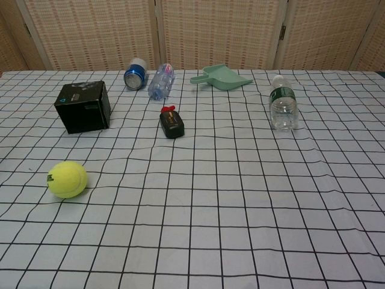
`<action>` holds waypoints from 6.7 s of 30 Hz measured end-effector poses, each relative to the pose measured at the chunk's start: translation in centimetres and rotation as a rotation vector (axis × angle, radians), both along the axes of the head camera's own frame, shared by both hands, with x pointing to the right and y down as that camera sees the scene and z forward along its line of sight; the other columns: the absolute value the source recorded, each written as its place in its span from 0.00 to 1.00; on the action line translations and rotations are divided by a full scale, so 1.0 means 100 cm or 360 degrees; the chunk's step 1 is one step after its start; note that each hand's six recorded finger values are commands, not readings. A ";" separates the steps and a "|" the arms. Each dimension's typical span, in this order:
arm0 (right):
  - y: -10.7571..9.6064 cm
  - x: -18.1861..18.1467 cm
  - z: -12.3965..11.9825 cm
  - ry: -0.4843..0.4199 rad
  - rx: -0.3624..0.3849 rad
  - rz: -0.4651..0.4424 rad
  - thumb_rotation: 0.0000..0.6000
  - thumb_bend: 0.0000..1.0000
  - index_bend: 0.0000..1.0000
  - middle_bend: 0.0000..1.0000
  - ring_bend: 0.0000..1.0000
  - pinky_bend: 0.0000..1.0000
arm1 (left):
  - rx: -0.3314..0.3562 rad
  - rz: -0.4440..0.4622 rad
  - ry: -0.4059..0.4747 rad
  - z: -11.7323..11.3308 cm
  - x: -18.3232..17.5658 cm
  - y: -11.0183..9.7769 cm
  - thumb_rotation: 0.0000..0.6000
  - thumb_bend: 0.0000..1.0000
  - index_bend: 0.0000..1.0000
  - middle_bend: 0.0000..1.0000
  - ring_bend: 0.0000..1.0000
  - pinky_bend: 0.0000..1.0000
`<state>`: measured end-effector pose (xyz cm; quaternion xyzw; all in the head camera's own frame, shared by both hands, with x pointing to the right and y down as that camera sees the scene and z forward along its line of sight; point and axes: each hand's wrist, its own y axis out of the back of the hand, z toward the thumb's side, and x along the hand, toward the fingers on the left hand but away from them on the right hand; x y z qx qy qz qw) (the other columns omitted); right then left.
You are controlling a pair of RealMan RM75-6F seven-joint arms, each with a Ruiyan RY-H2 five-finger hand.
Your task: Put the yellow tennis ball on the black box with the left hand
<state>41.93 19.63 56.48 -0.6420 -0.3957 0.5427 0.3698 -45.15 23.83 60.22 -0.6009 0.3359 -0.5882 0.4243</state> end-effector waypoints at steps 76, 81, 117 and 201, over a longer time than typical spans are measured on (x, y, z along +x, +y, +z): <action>-0.004 0.002 -0.002 -0.0057 -0.0016 0.0020 1.00 0.21 0.05 0.00 0.00 0.10 | -0.0736 -0.0122 0.0197 0.061 0.119 0.023 1.00 0.84 0.59 0.67 0.64 0.88; -0.004 0.002 -0.004 -0.0071 -0.0009 0.0025 1.00 0.21 0.05 0.00 0.00 0.10 | -0.0757 -0.0191 0.0242 0.060 0.126 0.028 1.00 0.84 0.59 0.67 0.64 0.88; -0.005 0.005 0.002 -0.0044 -0.0039 0.0032 1.00 0.20 0.05 0.00 0.00 0.10 | -0.0796 -0.0471 0.0735 0.092 0.143 0.028 1.00 0.84 0.43 0.48 0.50 0.82; -0.005 0.006 0.006 -0.0033 -0.0070 0.0040 1.00 0.21 0.05 0.00 0.00 0.10 | -0.0536 -0.0136 0.0116 0.141 0.162 -0.088 1.00 0.83 0.36 0.44 0.46 0.73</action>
